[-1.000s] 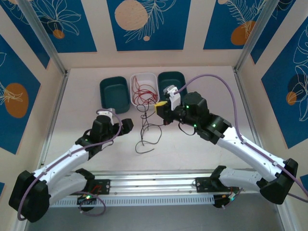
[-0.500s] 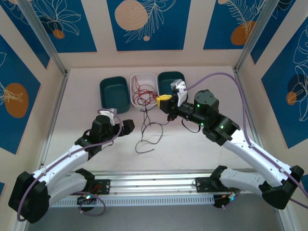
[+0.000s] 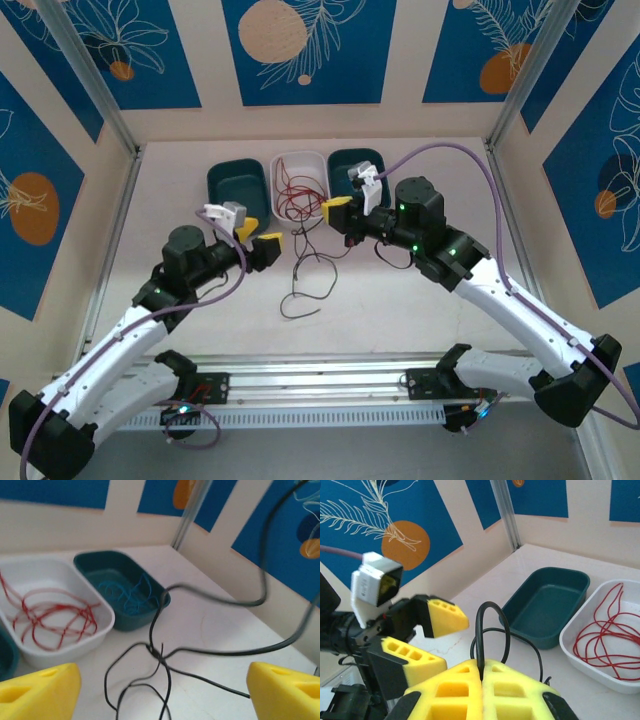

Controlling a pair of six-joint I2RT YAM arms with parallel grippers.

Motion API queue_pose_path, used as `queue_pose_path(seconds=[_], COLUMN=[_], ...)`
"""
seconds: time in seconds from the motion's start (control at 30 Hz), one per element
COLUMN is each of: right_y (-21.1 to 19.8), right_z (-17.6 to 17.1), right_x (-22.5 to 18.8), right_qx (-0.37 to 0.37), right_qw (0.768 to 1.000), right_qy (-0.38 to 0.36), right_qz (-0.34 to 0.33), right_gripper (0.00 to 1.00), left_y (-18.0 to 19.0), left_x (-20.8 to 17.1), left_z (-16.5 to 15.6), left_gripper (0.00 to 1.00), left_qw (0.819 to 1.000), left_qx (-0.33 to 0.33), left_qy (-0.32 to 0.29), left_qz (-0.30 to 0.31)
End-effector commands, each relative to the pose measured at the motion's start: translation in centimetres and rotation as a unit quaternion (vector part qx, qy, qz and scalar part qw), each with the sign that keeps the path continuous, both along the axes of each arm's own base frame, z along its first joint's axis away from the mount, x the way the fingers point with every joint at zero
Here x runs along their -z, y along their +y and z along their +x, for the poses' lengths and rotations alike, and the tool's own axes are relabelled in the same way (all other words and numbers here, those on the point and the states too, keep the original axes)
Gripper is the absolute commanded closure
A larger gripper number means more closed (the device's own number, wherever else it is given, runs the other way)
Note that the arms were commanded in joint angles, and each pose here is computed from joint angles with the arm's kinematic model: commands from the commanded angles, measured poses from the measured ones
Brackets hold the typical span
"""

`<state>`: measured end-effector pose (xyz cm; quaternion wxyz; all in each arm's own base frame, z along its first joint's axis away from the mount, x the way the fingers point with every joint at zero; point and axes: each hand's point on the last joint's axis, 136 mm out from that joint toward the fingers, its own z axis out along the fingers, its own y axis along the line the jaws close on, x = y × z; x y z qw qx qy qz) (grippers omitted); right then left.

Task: Untangle the cables

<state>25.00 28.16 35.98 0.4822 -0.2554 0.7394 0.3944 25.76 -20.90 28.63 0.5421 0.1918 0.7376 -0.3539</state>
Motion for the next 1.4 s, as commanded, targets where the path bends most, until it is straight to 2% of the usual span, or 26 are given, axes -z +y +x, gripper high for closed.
queue_pose_path(seconds=[0.0,0.1,0.17,0.23,0.37,0.47,0.7,0.87,1.03,1.1,1.17,1.27,1.37], right_y=[0.3,0.2,0.3,0.4,0.6,0.6,0.8,1.1,1.0,0.8,0.5,0.1,-0.3], right_z=[-1.0,-1.2,-1.4,-1.7,-2.1,-2.2,-2.5,-2.7,-2.6,-2.5,-2.3,-2.2,-2.2], right_x=[-2.0,-2.1,-2.2,-2.3,-2.6,-2.7,-3.0,-2.8,-2.5,-2.3,-2.3,-2.4,-2.6], right_qx=[-0.032,-0.040,-0.048,-0.060,-0.075,-0.080,-0.089,-0.102,-0.100,-0.094,-0.085,-0.075,-0.071], right_qw=[0.999,0.999,0.999,0.998,0.997,0.996,0.995,0.994,0.994,0.995,0.996,0.997,0.997], right_qy=[-0.008,-0.006,-0.005,-0.004,-0.003,-0.002,-0.003,0.006,0.010,0.011,0.011,0.009,0.007], right_qz=[0.018,0.020,0.023,0.026,0.029,0.031,0.035,0.036,0.032,0.031,0.032,0.035,0.040], right_gripper=[1.00,1.00,1.00,1.00,1.00,1.00,1.00,1.00,1.00,1.00,1.00,1.00,1.00], left_y=[-1.2,-2.0,-2.3,-2.6,-3.5,-3.9,-5.1,-5.6,-6.7,-7.3,-7.9,-9.0,-10.0], left_x=[-3.0,-4.1,-4.1,-3.8,-3.6,-3.1,-2.4,-2.1,-3.3,-3.7,-3.9,-3.1,-1.9], left_z=[-1.7,-2.6,-2.5,-2.4,-3.0,-2.4,-2.6,-1.4,-1.0,-0.9,-1.0,-1.2,-1.1], left_gripper=[0.19,0.23,0.33,0.38,0.38,0.40,0.44,0.52,0.52,0.46,0.44,0.46,0.52], left_qw=[0.994,0.986,0.981,0.976,0.962,0.957,0.946,0.947,0.946,0.944,0.940,0.932,0.926], left_qx=[0.063,0.107,0.120,0.133,0.188,0.198,0.243,0.231,0.230,0.233,0.244,0.264,0.277], left_qy=[-0.085,-0.118,-0.125,-0.128,-0.129,-0.120,-0.108,-0.110,-0.141,-0.153,-0.160,-0.155,-0.144], left_qz=[0.033,0.055,0.085,0.113,0.152,0.174,0.186,0.195,0.180,0.175,0.177,0.191,0.211])
